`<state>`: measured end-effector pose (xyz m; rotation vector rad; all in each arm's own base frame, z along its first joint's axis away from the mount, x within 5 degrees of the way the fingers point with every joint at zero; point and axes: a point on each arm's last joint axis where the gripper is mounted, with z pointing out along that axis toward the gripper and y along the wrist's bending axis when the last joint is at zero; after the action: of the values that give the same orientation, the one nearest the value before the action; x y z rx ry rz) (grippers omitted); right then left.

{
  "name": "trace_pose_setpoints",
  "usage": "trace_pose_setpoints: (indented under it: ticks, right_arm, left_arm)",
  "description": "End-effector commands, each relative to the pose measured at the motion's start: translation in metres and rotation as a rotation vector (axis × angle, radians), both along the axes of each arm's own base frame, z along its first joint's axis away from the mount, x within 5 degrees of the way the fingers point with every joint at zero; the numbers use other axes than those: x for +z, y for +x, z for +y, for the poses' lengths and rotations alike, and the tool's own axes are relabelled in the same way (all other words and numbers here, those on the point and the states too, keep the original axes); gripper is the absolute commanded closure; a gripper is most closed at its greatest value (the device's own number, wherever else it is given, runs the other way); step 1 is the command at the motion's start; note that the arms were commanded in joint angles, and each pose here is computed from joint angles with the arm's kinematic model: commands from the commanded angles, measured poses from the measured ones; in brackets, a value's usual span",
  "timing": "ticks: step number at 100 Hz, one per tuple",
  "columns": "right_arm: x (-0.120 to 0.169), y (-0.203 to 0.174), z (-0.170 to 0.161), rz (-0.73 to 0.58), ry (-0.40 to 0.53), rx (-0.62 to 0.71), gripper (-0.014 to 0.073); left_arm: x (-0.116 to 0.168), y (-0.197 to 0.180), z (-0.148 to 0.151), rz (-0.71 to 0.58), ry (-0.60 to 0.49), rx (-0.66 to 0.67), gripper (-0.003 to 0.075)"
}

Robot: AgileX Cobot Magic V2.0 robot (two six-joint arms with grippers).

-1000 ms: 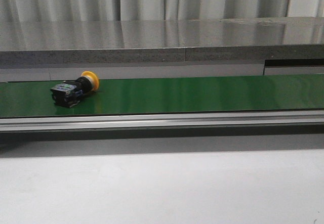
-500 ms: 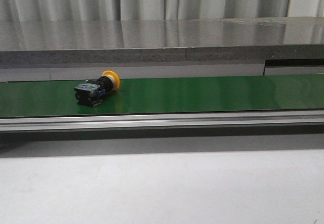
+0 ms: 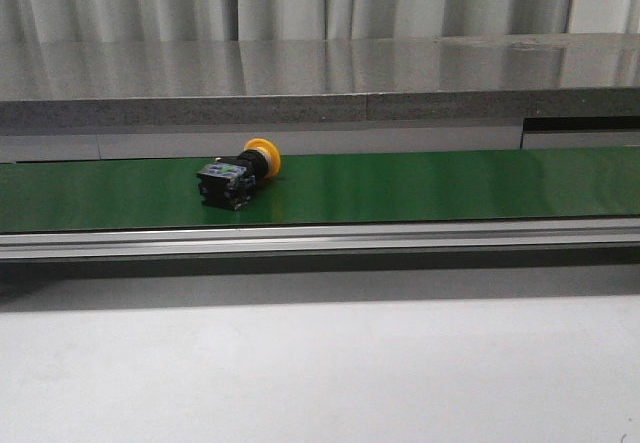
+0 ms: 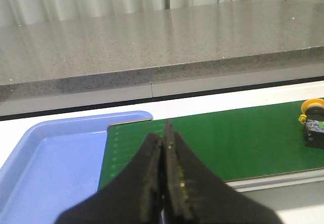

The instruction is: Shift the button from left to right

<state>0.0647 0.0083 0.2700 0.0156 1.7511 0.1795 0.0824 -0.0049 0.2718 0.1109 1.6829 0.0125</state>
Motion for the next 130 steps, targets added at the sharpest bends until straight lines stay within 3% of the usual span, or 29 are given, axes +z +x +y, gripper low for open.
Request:
trace_pose_setpoints:
  ticks: [1,20,40,69,76,83,95,102,112,130]
  right_arm:
    - [0.033,0.011,0.001,-0.008,0.002,0.003,0.0663]
    - [0.054,0.043,0.006,0.215,-0.01,0.024,0.0663]
    - [0.054,0.075,0.013,0.44,0.034,0.056,0.0663]
    - [0.041,0.095,0.015,0.539,0.041,0.056,0.0649]
    - [0.041,0.096,0.015,0.542,0.043,0.057,0.0593]
    - [0.041,0.095,0.016,0.543,0.048,0.058,0.0484]
    - [0.041,0.095,0.016,0.543,0.048,0.058,0.0218]
    - [0.041,0.096,0.015,0.54,0.048,0.058,0.0108]
    - [0.042,0.096,0.016,0.528,0.052,0.056,0.0038]
    - [0.044,0.098,0.018,0.505,0.1,0.061,0.0034]
  left_arm:
    - [0.017,0.0,0.0,-0.111,-0.011,0.004,0.0739]
    - [0.017,0.0,0.0,-0.111,-0.011,0.004,0.0739]
    - [0.017,0.0,0.0,-0.111,-0.011,0.004,0.0739]
    - [0.017,0.0,0.0,-0.111,-0.011,0.004,0.0739]
    - [0.017,0.0,0.0,-0.111,-0.011,0.004,0.0739]
    - [0.017,0.0,0.0,-0.111,-0.011,0.004,0.0739]
    - [0.017,0.0,0.0,-0.111,-0.011,0.004,0.0739]
    - [0.017,0.0,0.0,-0.111,-0.011,0.004,0.0739]
    - [0.017,0.0,0.0,-0.111,-0.011,0.004,0.0739]
    - [0.017,0.0,0.0,-0.111,-0.011,0.004,0.0739]
